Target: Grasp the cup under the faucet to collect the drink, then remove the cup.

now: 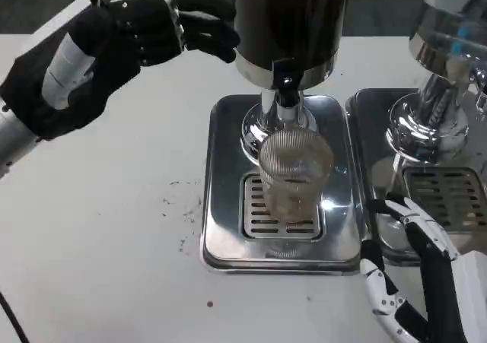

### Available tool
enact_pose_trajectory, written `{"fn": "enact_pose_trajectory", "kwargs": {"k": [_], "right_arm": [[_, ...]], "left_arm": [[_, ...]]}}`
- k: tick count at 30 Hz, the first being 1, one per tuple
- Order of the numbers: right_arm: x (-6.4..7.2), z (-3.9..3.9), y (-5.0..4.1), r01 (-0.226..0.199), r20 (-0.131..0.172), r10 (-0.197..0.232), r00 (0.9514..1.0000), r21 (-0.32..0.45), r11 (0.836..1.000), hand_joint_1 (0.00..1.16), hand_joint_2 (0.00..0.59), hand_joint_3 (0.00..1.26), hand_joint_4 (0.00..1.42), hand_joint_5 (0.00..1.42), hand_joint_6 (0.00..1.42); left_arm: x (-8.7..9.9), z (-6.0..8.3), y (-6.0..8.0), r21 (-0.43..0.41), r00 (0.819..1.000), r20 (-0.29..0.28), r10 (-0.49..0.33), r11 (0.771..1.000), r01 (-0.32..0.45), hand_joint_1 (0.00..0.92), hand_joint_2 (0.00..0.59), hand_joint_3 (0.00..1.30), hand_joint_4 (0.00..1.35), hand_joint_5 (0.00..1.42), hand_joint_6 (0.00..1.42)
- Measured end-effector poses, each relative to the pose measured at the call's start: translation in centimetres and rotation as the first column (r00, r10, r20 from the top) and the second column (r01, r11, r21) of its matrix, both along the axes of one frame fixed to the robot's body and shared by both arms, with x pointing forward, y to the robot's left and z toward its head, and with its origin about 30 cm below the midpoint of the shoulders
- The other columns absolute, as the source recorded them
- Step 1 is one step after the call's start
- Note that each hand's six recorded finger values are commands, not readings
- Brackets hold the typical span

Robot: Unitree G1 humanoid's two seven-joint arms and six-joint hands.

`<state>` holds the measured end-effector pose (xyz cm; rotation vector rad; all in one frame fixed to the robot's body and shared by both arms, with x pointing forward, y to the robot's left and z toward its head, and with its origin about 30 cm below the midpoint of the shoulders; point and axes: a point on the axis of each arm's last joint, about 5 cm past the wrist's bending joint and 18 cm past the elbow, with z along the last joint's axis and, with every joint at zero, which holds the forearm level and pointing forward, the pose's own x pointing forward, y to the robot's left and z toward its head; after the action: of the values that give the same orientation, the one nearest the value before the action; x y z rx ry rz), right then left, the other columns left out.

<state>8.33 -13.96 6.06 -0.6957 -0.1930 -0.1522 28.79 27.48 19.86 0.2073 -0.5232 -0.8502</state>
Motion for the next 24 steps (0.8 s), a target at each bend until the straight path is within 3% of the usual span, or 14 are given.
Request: {"fn": "enact_pose_trajectory", "kwargs": {"k": [7,10,20,24], "right_arm": [[0.0,-0.37,0.23,0.008,-0.007,-0.008,0.9999,0.008,1.0,0.36,0.47,0.35,0.2,0.22,0.3],[0.0,-0.41,0.24,0.012,-0.006,-0.012,0.9999,0.009,1.0,0.36,0.47,0.35,0.2,0.22,0.3],[-0.2,-0.47,0.52,0.03,0.0,-0.03,0.9995,0.025,0.999,0.36,0.47,0.35,0.2,0.22,0.3],[-0.4,-0.54,0.6,0.039,-0.006,-0.039,0.9992,0.029,0.999,0.36,0.47,0.36,0.21,0.22,0.3]], "left_arm": [[0.8,-0.1,-0.7,-0.045,0.996,-0.071,-0.05,0.998,0.047,0.0,0.05,0.25,0.24,0.3,0.2],[1.2,-0.3,-1.4,-0.025,0.99,-0.116,-0.078,0.997,0.075,0.0,0.049,0.23,0.21,0.27,0.17],[1.9,-1.1,-3.6,0.02,0.98,-0.144,-0.137,0.99,0.141,0.0,0.048,0.2,0.16,0.22,0.12],[2.0,-1.1,-4.1,0.034,0.982,-0.132,-0.138,0.989,0.144,0.0,0.048,0.2,0.15,0.2,0.11]]}}
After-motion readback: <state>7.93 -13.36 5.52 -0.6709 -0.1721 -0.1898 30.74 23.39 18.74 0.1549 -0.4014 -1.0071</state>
